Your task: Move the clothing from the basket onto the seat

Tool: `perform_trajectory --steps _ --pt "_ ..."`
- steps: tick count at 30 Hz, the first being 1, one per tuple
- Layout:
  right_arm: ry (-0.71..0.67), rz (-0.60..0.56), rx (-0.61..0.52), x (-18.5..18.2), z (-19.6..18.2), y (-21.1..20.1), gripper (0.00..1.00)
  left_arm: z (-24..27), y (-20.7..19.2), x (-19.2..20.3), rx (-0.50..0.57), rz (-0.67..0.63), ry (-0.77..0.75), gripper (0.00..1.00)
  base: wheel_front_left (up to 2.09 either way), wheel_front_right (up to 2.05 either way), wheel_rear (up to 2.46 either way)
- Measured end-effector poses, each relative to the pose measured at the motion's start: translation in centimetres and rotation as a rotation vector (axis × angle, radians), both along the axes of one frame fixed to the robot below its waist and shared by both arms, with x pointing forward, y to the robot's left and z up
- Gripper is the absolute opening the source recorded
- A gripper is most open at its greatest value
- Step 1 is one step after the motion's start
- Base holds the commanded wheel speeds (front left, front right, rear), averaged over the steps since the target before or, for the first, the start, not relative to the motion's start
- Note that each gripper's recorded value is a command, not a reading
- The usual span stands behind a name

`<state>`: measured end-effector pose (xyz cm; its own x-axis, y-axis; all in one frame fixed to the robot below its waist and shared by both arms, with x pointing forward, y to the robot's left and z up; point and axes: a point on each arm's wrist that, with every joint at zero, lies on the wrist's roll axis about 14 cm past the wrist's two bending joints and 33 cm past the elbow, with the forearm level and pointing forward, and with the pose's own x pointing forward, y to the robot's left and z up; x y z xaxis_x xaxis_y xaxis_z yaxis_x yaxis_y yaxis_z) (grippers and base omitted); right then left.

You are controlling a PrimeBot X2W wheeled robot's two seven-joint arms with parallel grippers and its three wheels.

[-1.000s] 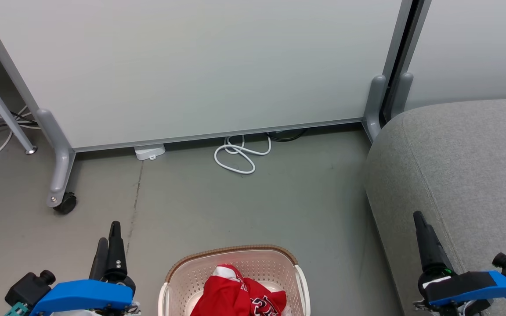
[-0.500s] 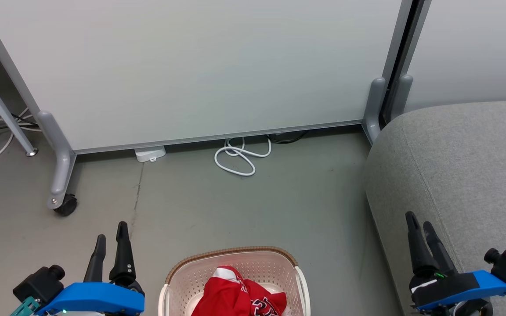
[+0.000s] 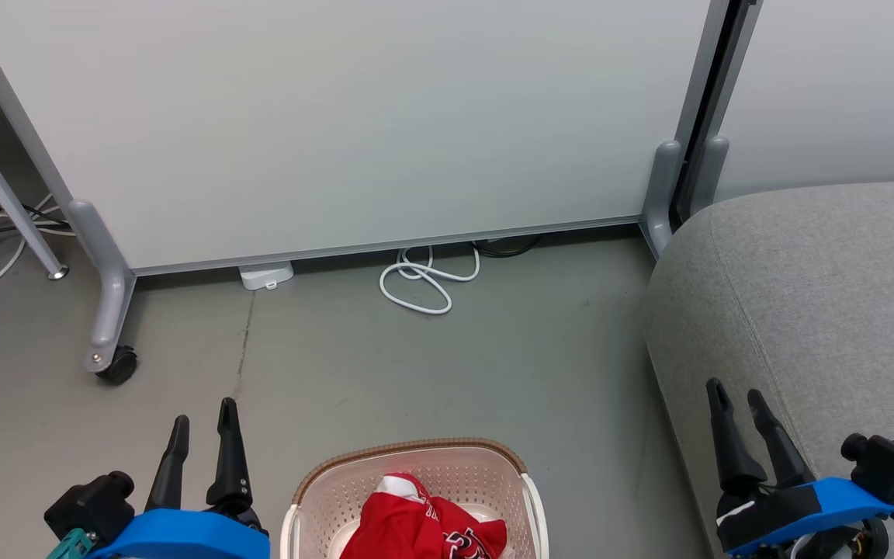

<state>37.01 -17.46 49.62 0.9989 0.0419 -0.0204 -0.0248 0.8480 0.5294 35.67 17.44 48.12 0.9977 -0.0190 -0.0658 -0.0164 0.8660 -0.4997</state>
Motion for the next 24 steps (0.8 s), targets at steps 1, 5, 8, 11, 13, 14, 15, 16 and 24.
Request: perform_trajectory --steps 1,5,8,11,13,14,15,16,24 --pt "0.001 0.002 -0.015 -0.01 -0.01 0.00 1.00 0.01 -0.06 -0.04 0.012 -0.003 -0.002 1.00 0.00 0.00 0.00" --pt "0.000 0.010 -0.063 -0.09 -0.02 0.09 1.00 0.07 -0.21 -0.12 0.052 -0.009 -0.010 1.00 0.00 0.00 0.00" --pt "0.002 0.013 -0.102 -0.15 -0.10 0.04 1.00 0.15 -0.29 -0.17 0.083 -0.013 -0.018 1.00 0.00 0.00 0.00" --pt "0.001 0.017 -0.132 -0.19 -0.12 0.10 1.00 0.12 -0.33 -0.25 0.111 -0.015 -0.020 1.00 0.00 0.00 0.00" --pt "0.001 0.022 -0.154 -0.19 -0.13 0.18 1.00 0.18 -0.36 -0.27 0.131 -0.018 -0.026 1.00 0.00 0.00 0.00" --pt "0.001 0.025 -0.168 -0.19 -0.13 0.23 1.00 0.19 -0.39 -0.27 0.141 -0.020 -0.027 1.00 0.00 0.00 0.00" --pt "0.000 0.027 -0.177 -0.20 -0.13 0.27 1.00 0.21 -0.42 -0.29 0.150 -0.021 -0.030 1.00 0.00 0.00 0.00" --pt "0.000 0.029 -0.186 -0.21 -0.12 0.30 1.00 0.24 -0.46 -0.30 0.159 -0.023 -0.033 1.00 0.00 0.00 0.00" --pt "-0.004 0.043 -0.269 -0.31 -0.03 0.48 1.00 0.03 -0.76 -0.65 0.226 -0.038 -0.041 1.00 0.00 0.00 0.00"
